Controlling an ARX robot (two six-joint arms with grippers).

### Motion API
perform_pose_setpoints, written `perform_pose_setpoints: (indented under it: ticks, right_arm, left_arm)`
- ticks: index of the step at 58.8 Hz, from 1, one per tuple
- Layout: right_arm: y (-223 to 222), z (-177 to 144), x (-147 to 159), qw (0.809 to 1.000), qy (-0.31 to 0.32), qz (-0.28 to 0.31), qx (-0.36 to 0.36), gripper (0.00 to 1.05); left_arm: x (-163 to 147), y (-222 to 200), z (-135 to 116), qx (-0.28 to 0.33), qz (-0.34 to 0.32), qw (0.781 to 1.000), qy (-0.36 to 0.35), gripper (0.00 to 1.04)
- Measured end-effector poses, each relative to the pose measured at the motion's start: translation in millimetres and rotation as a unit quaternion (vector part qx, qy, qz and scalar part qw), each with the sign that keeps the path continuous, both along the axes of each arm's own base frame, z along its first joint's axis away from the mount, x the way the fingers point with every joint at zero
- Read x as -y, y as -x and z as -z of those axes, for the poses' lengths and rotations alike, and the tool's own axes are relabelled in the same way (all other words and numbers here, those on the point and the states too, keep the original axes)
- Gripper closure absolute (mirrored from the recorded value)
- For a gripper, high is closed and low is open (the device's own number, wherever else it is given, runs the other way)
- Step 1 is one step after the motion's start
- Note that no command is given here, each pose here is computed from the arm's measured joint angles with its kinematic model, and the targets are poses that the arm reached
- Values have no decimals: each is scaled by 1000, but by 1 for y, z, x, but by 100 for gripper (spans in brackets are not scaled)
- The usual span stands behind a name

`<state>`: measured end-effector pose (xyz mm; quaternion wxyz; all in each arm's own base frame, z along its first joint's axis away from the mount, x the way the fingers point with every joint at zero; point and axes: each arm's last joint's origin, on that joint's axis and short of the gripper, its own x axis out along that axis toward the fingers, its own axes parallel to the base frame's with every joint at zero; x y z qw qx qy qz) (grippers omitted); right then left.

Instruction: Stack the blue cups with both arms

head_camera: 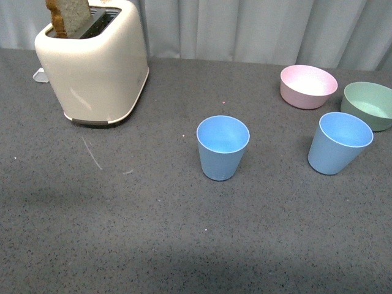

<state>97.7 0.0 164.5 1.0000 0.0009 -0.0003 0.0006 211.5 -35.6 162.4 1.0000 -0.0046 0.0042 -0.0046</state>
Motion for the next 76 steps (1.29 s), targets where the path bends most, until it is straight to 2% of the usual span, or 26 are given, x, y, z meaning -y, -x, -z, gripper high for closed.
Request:
perform_pose_setpoints:
  ticks: [37, 76]
  right_arm:
    - [0, 0, 0, 1000, 0, 0, 0, 10]
    - [0, 0, 0, 1000, 0, 0, 0, 10]
  left_arm:
    - [-35, 59, 0, -3, -5, 1000, -1, 101]
    - [-35, 88, -10, 14, -4, 1000, -1, 101]
